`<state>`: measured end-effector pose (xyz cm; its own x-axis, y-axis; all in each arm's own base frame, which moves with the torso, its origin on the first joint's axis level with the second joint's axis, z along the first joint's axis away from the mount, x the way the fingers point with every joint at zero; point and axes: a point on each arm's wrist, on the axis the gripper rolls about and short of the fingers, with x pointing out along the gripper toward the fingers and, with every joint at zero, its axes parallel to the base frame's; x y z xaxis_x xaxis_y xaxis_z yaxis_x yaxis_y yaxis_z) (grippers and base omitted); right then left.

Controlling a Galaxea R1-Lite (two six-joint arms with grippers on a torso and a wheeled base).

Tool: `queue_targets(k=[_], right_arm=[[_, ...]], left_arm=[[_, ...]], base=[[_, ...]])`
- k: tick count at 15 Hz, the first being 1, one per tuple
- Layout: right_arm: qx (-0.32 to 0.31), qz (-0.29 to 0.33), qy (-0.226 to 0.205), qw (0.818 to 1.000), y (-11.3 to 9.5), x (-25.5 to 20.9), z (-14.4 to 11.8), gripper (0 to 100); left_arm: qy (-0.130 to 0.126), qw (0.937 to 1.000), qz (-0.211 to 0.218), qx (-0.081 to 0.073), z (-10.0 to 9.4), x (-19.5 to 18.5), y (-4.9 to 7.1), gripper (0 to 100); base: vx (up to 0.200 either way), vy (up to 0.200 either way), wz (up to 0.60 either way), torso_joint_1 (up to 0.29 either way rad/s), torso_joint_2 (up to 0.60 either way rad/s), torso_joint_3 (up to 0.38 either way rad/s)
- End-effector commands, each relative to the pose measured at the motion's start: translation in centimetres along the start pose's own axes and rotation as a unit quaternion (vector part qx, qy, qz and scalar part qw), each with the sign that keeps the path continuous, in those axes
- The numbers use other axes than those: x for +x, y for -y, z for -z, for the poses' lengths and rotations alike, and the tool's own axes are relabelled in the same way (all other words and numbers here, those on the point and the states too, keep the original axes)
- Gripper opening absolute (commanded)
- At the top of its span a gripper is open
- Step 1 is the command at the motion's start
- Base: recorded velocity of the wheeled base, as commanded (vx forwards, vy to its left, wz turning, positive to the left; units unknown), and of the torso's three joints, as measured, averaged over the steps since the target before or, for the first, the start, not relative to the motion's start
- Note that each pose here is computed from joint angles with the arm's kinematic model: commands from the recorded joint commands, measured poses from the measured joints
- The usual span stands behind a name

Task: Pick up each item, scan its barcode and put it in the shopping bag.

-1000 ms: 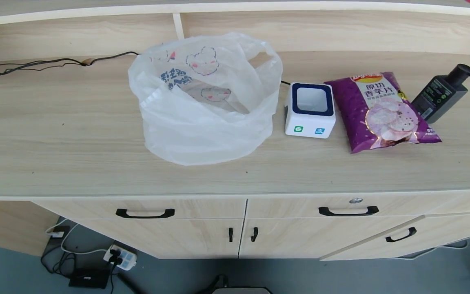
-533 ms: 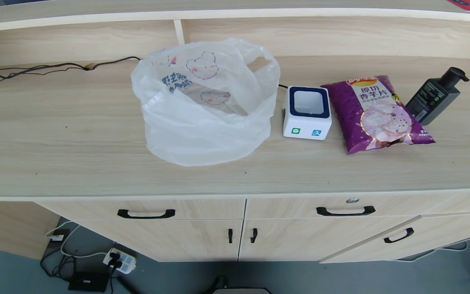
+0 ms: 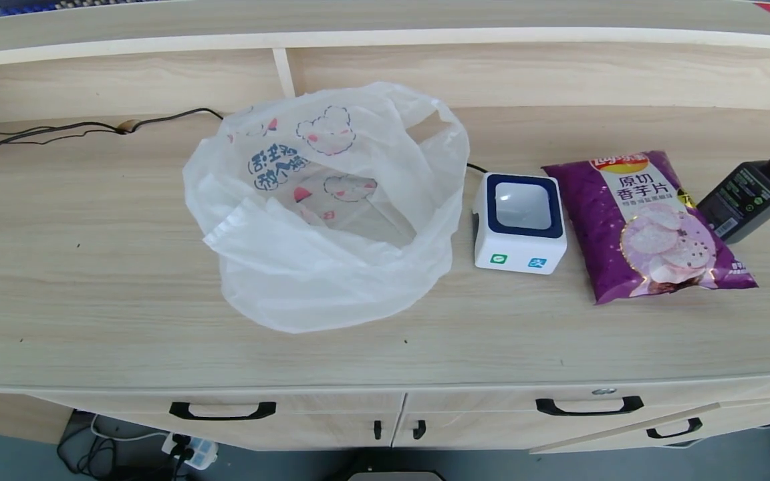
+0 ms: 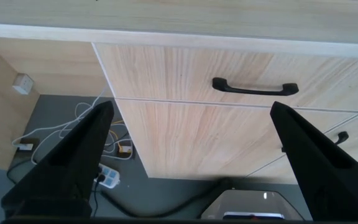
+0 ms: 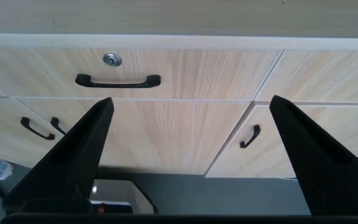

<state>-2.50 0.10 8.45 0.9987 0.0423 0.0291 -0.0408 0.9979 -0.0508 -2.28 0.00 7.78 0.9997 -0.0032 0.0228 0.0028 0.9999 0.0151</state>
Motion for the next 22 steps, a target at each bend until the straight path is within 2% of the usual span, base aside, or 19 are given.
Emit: queue_targets(k=[1, 3, 5, 6, 8, 9, 10, 11, 13, 16, 22], right_arm=[[-0.016, -0.038, -0.011, 0.999, 0.2, 0.7, -6.1, 100], [-0.018, -0.055, -0.050, 0.997, 0.6, 5.0, -11.8, 100], [-0.020, -0.068, -0.049, 0.996, 0.8, 11.3, -16.6, 100], [-0.018, -0.092, -0.048, 0.994, 0.6, 14.7, -17.6, 100], [-0.024, -0.086, -0.066, 0.994, 1.0, 18.5, -18.7, 100], [-0.043, -0.091, -0.102, 0.990, 1.0, 20.4, -19.6, 100], [-0.057, -0.097, -0.131, 0.985, 1.1, 21.7, -20.2, 100], [-0.062, -0.097, -0.141, 0.983, 1.2, 22.2, -20.2, 100], [-0.118, -0.090, -0.157, 0.976, 2.1, 25.4, -20.1, 100], [-0.140, -0.102, -0.180, 0.968, 2.1, 27.2, -18.7, 100], [-0.159, -0.109, -0.183, 0.964, 2.0, 28.3, -18.2, 100]], left_arm=[[-0.001, 1.0000, 0.000, 0.000, 0.0, 0.0, 0.0, 100], [-0.001, 1.0000, 0.000, 0.000, 0.0, 0.0, 0.0, 100], [0.000, 1.0000, 0.000, -0.001, 0.0, 0.0, 0.0, 100], [0.000, 1.0000, 0.000, -0.001, 0.0, 0.0, 0.0, 100], [0.000, 1.0000, 0.000, 0.001, 0.0, 0.0, 0.0, 100], [0.000, 1.0000, 0.000, 0.002, 0.0, 0.0, 0.0, 100], [0.000, 1.0000, 0.000, 0.002, 0.0, 0.0, 0.0, 100], [0.000, 1.0000, 0.000, 0.002, 0.0, 0.0, 0.0, 100], [0.001, 1.0000, 0.000, 0.001, 0.0, 0.0, 0.0, 100], [0.001, 1.0000, 0.000, 0.002, 0.0, 0.0, 0.0, 100], [0.001, 1.0000, 0.000, 0.002, 0.0, 0.0, 0.0, 100]], base=[[0.000, 0.000, 0.00, 0.000, 0.00, 0.000], [0.000, 0.000, 0.00, 0.000, 0.00, 0.000], [0.000, 0.000, 0.00, 0.000, 0.00, 0.000], [0.000, 0.000, 0.00, 0.000, 0.00, 0.000], [0.000, 0.000, 0.00, 0.000, 0.00, 0.000], [0.000, 0.000, 0.00, 0.000, 0.00, 0.000], [0.000, 0.000, 0.00, 0.000, 0.00, 0.000], [0.000, 0.000, 0.00, 0.000, 0.00, 0.000], [0.000, 0.000, 0.00, 0.000, 0.00, 0.000], [0.000, 0.000, 0.00, 0.000, 0.00, 0.000], [0.000, 0.000, 0.00, 0.000, 0.00, 0.000]])
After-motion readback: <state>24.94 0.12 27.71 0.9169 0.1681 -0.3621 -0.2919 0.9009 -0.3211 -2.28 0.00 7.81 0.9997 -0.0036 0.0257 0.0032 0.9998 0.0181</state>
